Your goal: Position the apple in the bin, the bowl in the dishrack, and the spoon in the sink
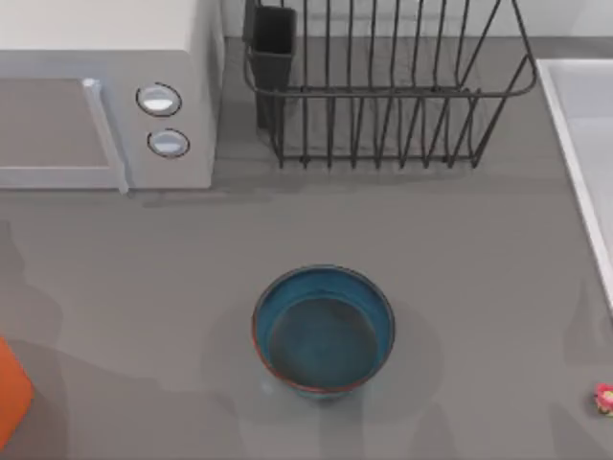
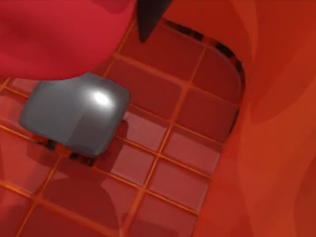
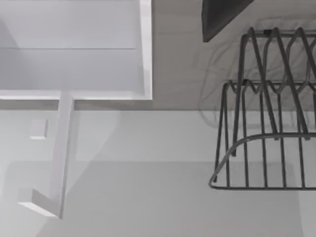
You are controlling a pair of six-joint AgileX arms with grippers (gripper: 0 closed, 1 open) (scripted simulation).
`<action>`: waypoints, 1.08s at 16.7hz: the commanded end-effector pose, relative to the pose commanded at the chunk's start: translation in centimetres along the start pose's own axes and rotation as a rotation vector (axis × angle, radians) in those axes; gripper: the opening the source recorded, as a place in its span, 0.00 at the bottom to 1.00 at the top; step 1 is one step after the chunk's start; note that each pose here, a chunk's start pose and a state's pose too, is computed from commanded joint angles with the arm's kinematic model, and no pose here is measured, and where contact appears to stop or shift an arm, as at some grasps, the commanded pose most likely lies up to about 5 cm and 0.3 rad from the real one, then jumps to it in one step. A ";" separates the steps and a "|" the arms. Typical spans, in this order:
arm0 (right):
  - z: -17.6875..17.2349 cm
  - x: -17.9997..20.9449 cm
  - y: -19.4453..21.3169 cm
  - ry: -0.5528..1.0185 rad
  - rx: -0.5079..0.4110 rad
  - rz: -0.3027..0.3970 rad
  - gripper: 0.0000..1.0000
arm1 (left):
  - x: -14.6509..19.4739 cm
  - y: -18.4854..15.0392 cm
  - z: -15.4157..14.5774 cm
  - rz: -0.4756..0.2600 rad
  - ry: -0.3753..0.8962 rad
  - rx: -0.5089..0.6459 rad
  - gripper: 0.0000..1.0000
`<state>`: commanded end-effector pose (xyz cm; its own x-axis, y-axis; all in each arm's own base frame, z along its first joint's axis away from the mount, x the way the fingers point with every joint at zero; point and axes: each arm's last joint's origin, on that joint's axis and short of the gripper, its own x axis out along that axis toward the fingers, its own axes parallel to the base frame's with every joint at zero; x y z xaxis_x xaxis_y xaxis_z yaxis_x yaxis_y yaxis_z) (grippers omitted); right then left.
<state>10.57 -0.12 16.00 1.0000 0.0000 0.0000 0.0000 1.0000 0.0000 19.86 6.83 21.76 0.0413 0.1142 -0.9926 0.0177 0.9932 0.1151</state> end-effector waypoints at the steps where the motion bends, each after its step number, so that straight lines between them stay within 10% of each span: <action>1: 0.0 0.0 0.0 0.000 0.000 0.000 1.00 | 0.7 0.0 -0.1 -0.001 0.003 0.001 0.00; 6: 0.0 0.0 0.0 0.000 0.000 0.000 1.00 | 1.4 -0.1 -0.2 -0.002 0.006 0.001 0.00; 18: 0.0 0.0 0.0 0.000 0.000 0.000 1.00 | 1.4 -0.1 -0.2 -0.002 0.006 0.001 0.90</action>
<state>10.57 -0.12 16.00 1.0000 0.0000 0.0000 0.0000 1.0000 0.0000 19.67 6.92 20.36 0.0356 0.1127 -0.9930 0.0185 0.9934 0.1134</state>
